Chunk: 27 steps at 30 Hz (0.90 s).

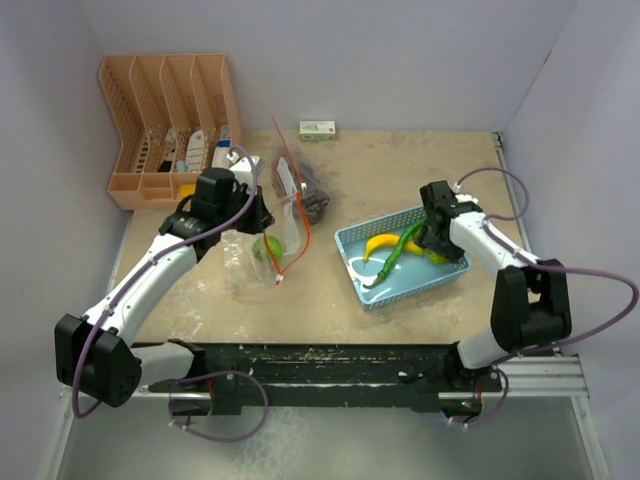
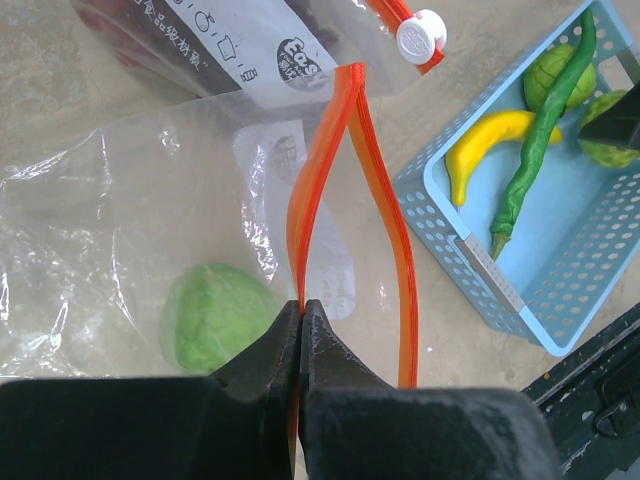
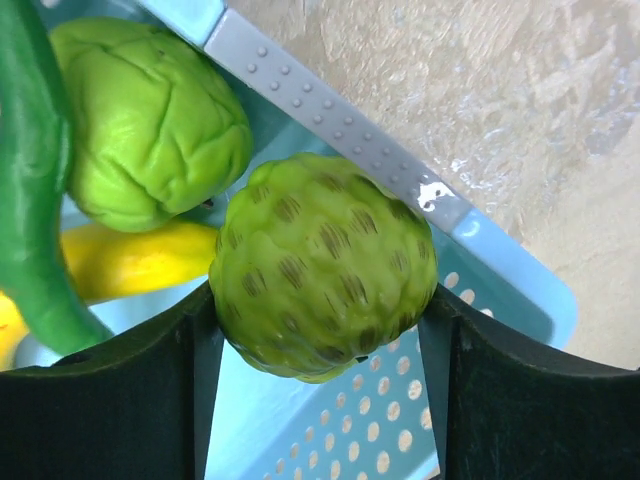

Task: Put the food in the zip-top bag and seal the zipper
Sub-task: Pick up the fake fruit from the bin, then place the fake fruit in the zipper food storage bag.

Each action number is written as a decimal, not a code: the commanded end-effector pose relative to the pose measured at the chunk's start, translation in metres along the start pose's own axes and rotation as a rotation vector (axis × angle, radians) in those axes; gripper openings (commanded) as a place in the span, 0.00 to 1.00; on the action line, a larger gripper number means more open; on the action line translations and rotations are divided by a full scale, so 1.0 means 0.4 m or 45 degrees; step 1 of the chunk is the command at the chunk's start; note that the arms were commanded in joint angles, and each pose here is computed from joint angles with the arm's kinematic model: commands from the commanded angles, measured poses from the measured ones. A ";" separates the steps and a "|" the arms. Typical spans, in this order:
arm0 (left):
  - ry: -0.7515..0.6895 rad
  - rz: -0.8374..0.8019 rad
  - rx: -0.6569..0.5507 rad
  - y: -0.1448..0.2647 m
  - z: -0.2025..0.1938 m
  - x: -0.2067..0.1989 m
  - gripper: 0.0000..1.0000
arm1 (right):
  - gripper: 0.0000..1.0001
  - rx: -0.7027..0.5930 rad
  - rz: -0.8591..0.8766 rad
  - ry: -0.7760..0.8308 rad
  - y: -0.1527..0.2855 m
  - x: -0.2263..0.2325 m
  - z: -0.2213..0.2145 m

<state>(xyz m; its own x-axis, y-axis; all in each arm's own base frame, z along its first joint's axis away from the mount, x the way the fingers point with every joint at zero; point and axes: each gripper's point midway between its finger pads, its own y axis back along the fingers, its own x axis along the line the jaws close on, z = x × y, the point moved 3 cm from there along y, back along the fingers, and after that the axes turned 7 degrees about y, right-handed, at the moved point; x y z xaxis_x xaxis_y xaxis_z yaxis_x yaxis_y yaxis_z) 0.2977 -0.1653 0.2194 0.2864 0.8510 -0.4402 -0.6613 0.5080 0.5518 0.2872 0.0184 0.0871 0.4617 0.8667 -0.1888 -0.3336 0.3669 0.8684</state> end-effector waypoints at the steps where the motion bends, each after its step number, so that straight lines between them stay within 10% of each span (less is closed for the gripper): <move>1: -0.023 -0.046 -0.050 -0.002 0.025 -0.019 0.00 | 0.49 -0.146 -0.015 -0.040 0.074 -0.041 0.054; 10: -0.025 -0.035 -0.049 -0.004 0.024 -0.015 0.00 | 0.39 -0.459 0.513 0.029 0.377 0.123 0.146; 18: -0.018 -0.041 -0.044 -0.006 0.023 -0.017 0.00 | 0.34 -0.577 1.508 0.262 0.675 0.455 0.049; 27: -0.012 -0.066 -0.052 -0.001 0.035 -0.030 0.00 | 0.33 -0.457 1.830 0.547 0.723 0.653 -0.098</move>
<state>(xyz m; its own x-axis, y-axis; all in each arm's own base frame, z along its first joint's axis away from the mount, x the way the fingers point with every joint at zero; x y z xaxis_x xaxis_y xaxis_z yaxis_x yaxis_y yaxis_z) 0.2982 -0.1658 0.2170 0.2844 0.8511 -0.4412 -0.6562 0.5084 0.5576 0.2828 0.3280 0.2544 -0.5315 0.6895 0.4920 -0.5731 -0.7204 0.3905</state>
